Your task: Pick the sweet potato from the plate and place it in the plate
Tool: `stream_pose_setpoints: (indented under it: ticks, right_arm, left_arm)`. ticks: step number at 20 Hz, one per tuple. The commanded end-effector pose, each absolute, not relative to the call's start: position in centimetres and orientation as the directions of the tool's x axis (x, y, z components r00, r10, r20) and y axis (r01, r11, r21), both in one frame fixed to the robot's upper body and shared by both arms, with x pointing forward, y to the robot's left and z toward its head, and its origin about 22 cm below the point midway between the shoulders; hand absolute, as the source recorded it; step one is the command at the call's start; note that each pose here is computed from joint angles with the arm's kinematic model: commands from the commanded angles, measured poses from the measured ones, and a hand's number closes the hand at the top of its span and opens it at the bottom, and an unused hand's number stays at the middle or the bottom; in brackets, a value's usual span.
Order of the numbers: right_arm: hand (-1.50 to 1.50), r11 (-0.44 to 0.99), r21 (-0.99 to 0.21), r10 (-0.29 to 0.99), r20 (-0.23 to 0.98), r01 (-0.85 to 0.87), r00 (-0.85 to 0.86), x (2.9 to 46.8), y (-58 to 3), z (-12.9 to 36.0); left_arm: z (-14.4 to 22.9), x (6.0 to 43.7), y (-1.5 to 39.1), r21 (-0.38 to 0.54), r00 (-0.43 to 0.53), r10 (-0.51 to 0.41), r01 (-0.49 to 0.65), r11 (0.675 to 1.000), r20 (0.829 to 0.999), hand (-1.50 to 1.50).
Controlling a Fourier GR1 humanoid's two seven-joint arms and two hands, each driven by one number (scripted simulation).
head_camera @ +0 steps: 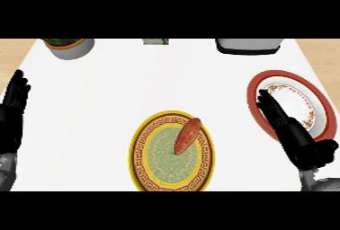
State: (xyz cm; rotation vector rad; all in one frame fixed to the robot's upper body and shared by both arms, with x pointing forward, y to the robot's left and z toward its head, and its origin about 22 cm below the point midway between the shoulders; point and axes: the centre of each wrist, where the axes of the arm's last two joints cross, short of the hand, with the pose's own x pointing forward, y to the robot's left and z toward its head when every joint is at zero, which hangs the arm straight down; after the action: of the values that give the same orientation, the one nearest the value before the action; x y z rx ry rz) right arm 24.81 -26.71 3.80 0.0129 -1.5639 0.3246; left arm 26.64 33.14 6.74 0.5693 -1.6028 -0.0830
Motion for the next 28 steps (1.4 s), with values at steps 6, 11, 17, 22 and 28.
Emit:
stream_pose_setpoints:
  ticks: [6, 11, 17, 22, 28]
  right_arm:
    - [1.50, 0.996, -0.002, -0.016, 0.978, -0.087, -0.210, 26.1, -14.4, 8.5]
    - [1.50, 0.565, -0.796, 0.824, 0.532, 0.217, -0.192, 26.4, -26.2, 5.0]
    - [-1.50, 0.946, -0.183, 0.270, 0.902, 0.267, -0.337, 21.9, -12.9, 1.0]
    - [-1.50, 0.853, -0.517, 0.513, 0.805, 0.075, -0.298, 20.6, -14.9, -2.9]
    - [-1.50, 0.609, -0.786, 0.790, 0.587, 0.106, -0.178, 22.8, -16.8, -0.5]
  left_arm:
    - [0.1, 25.0, 28.4, 0.252, 0.222, -0.214, -0.161, 0.954, 0.951, 0.00]
    - [-0.5, 24.2, 28.1, 0.231, 0.280, -0.180, -0.162, 0.959, 0.943, 0.00]
    - [-0.6, 24.5, 25.9, 0.187, 0.287, -0.149, -0.107, 0.977, 0.946, 0.00]
    - [-3.0, 23.4, 24.3, 0.196, 0.284, -0.157, -0.113, 0.974, 0.946, 0.00]
    - [-1.1, 24.8, 25.7, 0.195, 0.287, -0.152, -0.128, 0.972, 0.946, 0.00]
